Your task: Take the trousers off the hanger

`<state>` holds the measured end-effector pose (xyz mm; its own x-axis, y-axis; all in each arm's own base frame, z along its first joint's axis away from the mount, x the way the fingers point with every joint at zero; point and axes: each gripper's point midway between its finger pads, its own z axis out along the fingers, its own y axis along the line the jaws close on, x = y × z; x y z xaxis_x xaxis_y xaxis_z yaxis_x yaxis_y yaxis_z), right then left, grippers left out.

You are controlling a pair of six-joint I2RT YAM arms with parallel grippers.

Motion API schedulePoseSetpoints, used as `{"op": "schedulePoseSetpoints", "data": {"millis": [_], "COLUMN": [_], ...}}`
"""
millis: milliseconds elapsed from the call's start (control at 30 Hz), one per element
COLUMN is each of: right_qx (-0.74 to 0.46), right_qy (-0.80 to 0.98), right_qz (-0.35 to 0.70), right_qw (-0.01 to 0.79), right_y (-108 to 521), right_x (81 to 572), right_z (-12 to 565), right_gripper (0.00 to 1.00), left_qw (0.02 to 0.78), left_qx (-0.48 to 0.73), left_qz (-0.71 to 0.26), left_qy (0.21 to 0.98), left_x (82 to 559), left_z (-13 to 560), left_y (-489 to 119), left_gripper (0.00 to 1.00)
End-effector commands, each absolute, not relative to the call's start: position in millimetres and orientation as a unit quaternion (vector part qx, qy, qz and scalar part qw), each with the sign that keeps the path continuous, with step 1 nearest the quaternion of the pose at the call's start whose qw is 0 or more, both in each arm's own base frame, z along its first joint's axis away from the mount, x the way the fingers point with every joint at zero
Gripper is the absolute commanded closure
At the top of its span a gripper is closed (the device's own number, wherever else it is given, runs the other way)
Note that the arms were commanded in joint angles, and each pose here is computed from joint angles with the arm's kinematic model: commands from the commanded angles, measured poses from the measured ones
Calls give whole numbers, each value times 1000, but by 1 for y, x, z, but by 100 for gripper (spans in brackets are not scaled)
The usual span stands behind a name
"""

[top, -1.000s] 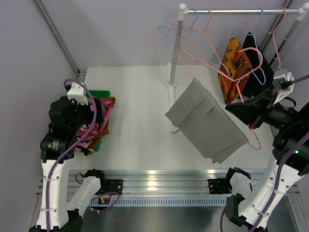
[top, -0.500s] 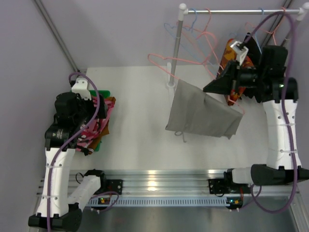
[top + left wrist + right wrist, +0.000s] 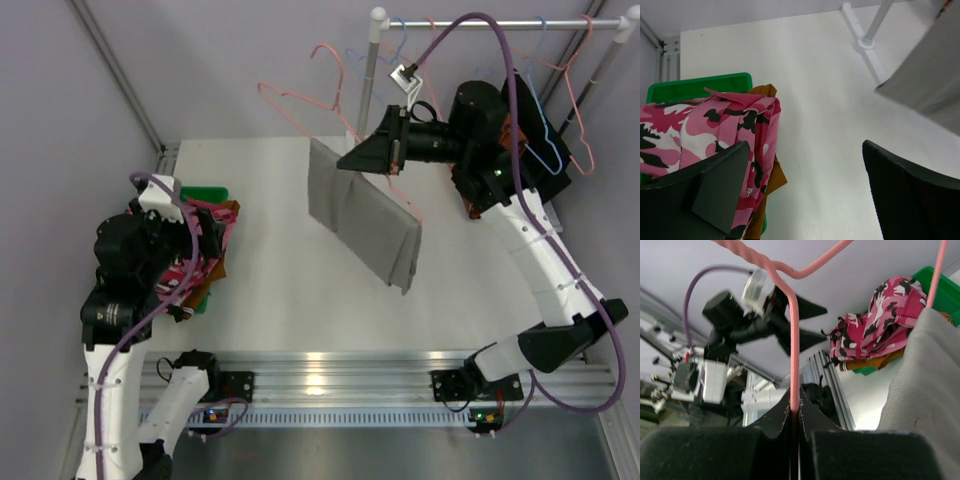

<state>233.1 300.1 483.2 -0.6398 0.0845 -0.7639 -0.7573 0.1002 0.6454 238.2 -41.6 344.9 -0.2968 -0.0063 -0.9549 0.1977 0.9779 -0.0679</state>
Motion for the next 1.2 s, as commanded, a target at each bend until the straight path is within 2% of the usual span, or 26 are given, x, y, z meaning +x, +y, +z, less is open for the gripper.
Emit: {"op": "schedulePoseSetpoints", "data": {"millis": [0, 167, 467, 833, 1067, 1167], "right_qx": [-195, -130, -27, 1, -13, -24], "right_qy": [630, 638, 662, 632, 618, 610], "right_qz": [642, 641, 617, 609, 625, 633], "right_qw": [390, 408, 424, 479, 476, 475], "right_y": [326, 352, 384, 403, 406, 406], "right_x": [255, 289, 338, 368, 361, 355], "right_z": [523, 528, 524, 545, 553, 560], "right_gripper": [100, 100, 100, 100, 100, 100], "left_qw": [627, 627, 630, 619, 624, 624], "left_qx": [139, 236, 228, 247, 241, 252], "left_qz": [-143, -230, -267, -304, -282, -270], "left_qy": [753, 706, 693, 681, 687, 689], "left_x": [232, 212, 249, 281, 299, 304], "left_z": [359, 355, 345, 342, 331, 324], "left_y": [-72, -111, -125, -190, -202, -203], "left_gripper": [1, 1, 1, 1, 1, 12]}}
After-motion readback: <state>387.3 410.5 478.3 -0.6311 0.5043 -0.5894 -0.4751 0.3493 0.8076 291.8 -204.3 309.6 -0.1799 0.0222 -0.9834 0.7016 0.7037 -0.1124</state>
